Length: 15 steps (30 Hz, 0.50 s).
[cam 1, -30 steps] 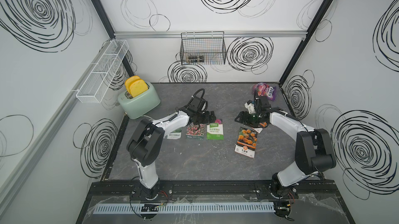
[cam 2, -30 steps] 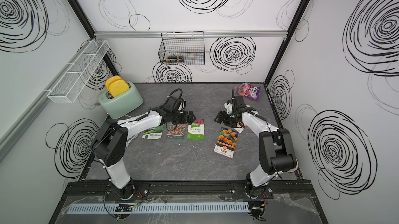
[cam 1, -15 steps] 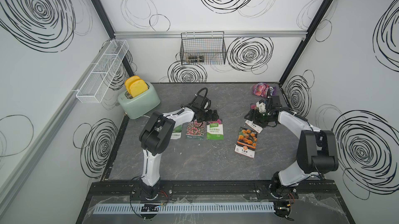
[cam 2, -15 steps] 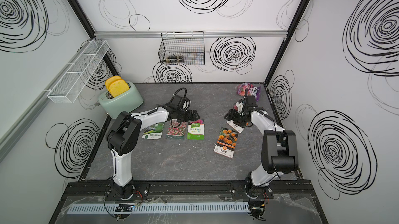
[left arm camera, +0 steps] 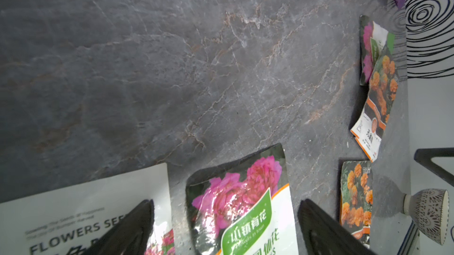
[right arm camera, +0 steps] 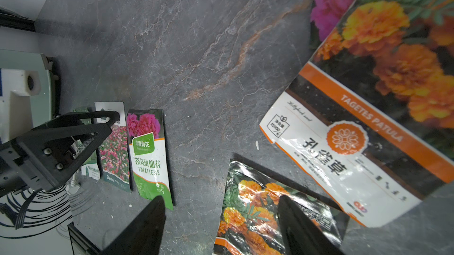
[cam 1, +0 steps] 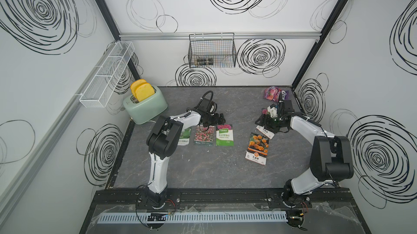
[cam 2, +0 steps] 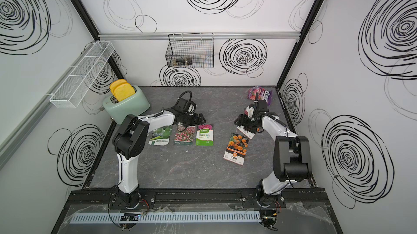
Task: Arrange the seed packets in a row
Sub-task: Adjust the seed packet at the center of the board.
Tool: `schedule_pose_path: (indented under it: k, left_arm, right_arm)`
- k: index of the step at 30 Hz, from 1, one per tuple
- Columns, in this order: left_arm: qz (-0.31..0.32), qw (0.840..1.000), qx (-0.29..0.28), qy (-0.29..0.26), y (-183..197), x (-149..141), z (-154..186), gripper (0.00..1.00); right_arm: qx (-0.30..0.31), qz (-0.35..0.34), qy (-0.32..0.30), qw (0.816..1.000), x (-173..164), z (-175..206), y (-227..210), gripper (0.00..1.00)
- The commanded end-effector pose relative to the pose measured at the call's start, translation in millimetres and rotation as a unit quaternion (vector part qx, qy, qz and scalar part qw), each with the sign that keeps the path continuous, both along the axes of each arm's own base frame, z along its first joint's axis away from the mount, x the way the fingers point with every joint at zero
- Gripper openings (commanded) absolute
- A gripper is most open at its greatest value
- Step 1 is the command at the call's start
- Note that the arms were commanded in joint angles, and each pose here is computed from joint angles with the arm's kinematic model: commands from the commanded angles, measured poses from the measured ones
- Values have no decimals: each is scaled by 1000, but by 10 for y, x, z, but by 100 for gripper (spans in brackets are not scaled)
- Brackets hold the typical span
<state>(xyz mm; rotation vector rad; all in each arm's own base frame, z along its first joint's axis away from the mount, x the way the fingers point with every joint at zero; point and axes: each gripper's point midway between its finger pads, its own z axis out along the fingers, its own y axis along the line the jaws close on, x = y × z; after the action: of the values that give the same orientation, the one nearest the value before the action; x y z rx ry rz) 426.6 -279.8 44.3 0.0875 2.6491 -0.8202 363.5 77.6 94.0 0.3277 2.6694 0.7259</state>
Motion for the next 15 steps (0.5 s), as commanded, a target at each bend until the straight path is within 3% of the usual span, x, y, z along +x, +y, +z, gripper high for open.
schedule_pose_path:
  k: [1, 15]
  left_arm:
    - [-5, 1000, -5, -13, -1, 93, 10, 96]
    - [10, 999, -16, -30, 40, 219, 199, 96]
  right_arm:
    - [3, 10, 9, 1000, -64, -11, 9, 74]
    - [4, 11, 8, 1000, -67, -4, 17, 74]
